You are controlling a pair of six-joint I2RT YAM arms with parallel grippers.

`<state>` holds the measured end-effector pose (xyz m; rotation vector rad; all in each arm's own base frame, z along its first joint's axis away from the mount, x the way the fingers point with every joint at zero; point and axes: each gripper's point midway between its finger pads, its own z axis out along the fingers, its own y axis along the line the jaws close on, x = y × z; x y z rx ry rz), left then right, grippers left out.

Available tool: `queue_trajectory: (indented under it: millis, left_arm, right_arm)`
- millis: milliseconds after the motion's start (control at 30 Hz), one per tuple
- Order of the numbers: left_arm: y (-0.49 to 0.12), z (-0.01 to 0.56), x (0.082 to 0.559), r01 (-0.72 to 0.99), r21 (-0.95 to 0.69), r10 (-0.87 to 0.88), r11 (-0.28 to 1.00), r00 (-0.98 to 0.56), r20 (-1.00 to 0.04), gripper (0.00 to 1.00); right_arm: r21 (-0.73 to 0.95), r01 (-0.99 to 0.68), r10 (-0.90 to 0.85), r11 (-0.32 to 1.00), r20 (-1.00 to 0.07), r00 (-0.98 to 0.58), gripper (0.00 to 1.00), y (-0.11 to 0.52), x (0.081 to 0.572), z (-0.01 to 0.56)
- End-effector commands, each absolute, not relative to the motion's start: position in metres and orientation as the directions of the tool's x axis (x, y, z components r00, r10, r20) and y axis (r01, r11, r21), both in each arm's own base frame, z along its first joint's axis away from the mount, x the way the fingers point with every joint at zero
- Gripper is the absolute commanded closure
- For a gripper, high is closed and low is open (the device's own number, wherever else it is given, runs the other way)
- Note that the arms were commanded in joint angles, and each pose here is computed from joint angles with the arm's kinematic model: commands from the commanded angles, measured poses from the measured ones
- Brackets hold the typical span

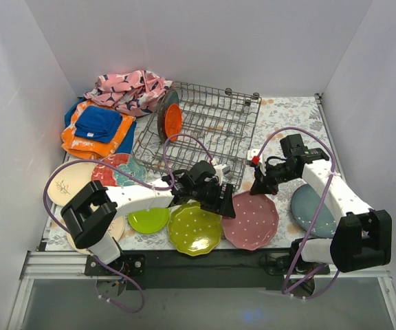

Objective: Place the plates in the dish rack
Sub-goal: Pass the plate from the right arm to the left, then insert the plate into the dish rack

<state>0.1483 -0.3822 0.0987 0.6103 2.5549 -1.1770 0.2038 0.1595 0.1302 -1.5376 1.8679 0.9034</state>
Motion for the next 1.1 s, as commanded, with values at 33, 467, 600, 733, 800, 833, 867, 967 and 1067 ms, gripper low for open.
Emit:
queue_trajectory:
  millis: [33, 467, 600, 733, 800, 833, 867, 967, 1067]
  left_arm:
    - [-0.395, 0.123, 0.147, 0.521, -0.696, 0.25, 0.494, -0.852, -0.461, 0.39]
    - [-0.392, 0.122, 0.134, 0.5, -0.74, 0.253, 0.449, -0.866, -0.432, 0.68]
    - [-0.394, 0.121, 0.136, 0.504, -0.735, 0.252, 0.453, -0.864, -0.436, 0.93]
    - [-0.393, 0.119, 0.138, 0.503, -0.728, 0.246, 0.466, -0.864, -0.44, 1.0]
    - [-0.393, 0.123, 0.14, 0.516, -0.722, 0.241, 0.461, -0.856, -0.457, 1.0]
    - [-0.393, 0.125, 0.14, 0.523, -0.72, 0.24, 0.456, -0.851, -0.467, 1.0]
    - [-0.391, 0.133, 0.141, 0.532, -0.716, 0.227, 0.453, -0.845, -0.485, 1.0]
    - [-0.385, 0.148, 0.143, 0.567, -0.693, 0.209, 0.446, -0.818, -0.536, 1.0]
    - [-0.378, 0.161, 0.143, 0.593, -0.671, 0.2, 0.445, -0.797, -0.571, 1.0]
  right_arm:
    - [0.208, -0.975, -0.49, 0.071, -0.845, -0.216, 0.99, 0.182, 0.192, 0.17]
    - [0.215, -0.975, -0.434, 0.057, -0.874, -0.218, 0.99, 0.192, 0.194, 0.19]
    - [0.226, -0.972, -0.441, 0.064, -0.867, -0.23, 0.99, 0.19, 0.194, 0.184]
    - [0.229, -0.97, -0.453, 0.076, -0.859, -0.238, 0.99, 0.188, 0.191, 0.179]
    - [0.228, -0.969, -0.464, 0.099, -0.851, -0.247, 0.99, 0.186, 0.193, 0.178]
    - [0.225, -0.968, -0.469, 0.107, -0.847, -0.249, 0.99, 0.185, 0.194, 0.178]
    - [0.217, -0.969, -0.471, 0.12, -0.846, -0.248, 0.99, 0.184, 0.196, 0.179]
    - [0.193, -0.962, -0.476, 0.192, -0.839, -0.263, 0.82, 0.176, 0.211, 0.188]
    - [0.16, -0.951, -0.453, 0.264, -0.85, -0.268, 0.64, 0.167, 0.23, 0.209]
